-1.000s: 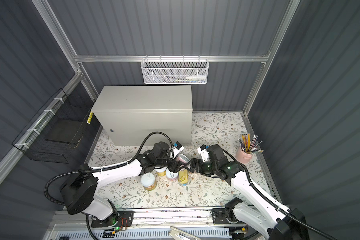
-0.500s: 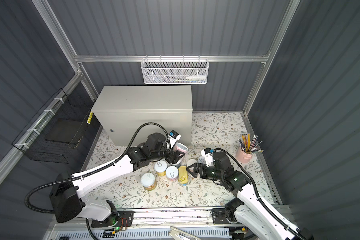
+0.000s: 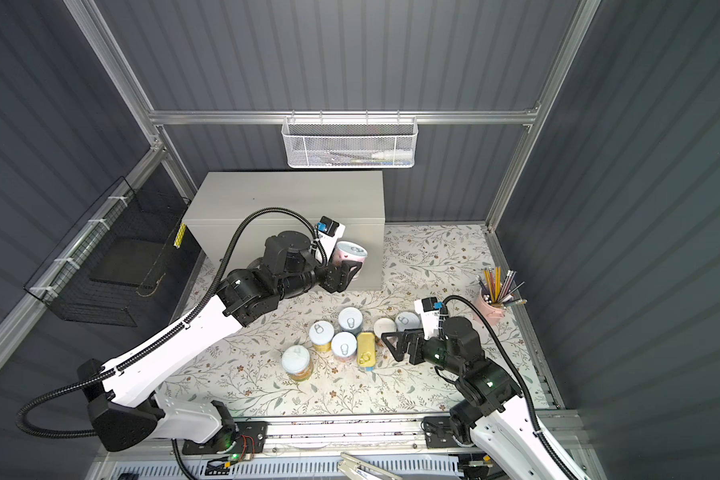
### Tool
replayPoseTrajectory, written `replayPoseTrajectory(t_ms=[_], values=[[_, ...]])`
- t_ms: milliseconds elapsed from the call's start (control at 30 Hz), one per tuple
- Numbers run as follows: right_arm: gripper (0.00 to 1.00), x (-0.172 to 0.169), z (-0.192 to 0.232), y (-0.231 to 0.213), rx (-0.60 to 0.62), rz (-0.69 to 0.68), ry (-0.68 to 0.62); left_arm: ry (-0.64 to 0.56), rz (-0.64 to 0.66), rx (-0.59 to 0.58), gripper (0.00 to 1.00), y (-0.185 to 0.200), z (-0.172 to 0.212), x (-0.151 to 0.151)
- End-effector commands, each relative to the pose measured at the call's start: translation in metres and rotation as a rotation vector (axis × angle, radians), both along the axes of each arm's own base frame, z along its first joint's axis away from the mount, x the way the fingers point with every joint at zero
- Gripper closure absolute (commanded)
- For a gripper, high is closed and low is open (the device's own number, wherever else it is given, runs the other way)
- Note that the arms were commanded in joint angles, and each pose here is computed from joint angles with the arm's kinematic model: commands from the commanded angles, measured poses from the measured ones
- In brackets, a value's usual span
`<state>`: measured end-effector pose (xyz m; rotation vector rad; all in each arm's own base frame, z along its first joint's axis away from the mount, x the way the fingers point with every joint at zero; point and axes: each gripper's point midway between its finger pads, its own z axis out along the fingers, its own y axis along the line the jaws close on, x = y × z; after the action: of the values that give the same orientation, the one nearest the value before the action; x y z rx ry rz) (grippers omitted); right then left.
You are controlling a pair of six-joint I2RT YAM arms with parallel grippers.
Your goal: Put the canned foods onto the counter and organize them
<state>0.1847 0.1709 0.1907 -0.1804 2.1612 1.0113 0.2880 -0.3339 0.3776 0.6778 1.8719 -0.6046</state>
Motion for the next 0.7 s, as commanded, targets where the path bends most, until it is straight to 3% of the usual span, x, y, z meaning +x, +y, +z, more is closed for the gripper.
replayPoseTrajectory(t_ms=[0, 333, 533, 667], values=[[0.01, 0.0, -0.008, -0.003, -0.041, 0.005, -0.012, -0.108, 0.026, -0.082, 0.69, 0.002, 0.053, 0.008], [0.01, -0.007, 0.011, 0.005, -0.02, 0.091, -0.097, -0.281, 0.186, -0.054, 0.69, 0.019, 0.11, 0.044], [0.01, -0.005, 0.003, 0.0, -0.08, 0.077, -0.082, -0.276, 0.28, -0.154, 0.71, 0.054, 0.13, 0.094], [0.01, -0.002, -0.001, -0.002, -0.096, 0.063, -0.073, -0.33, 0.326, -0.12, 0.75, 0.062, 0.141, 0.119]])
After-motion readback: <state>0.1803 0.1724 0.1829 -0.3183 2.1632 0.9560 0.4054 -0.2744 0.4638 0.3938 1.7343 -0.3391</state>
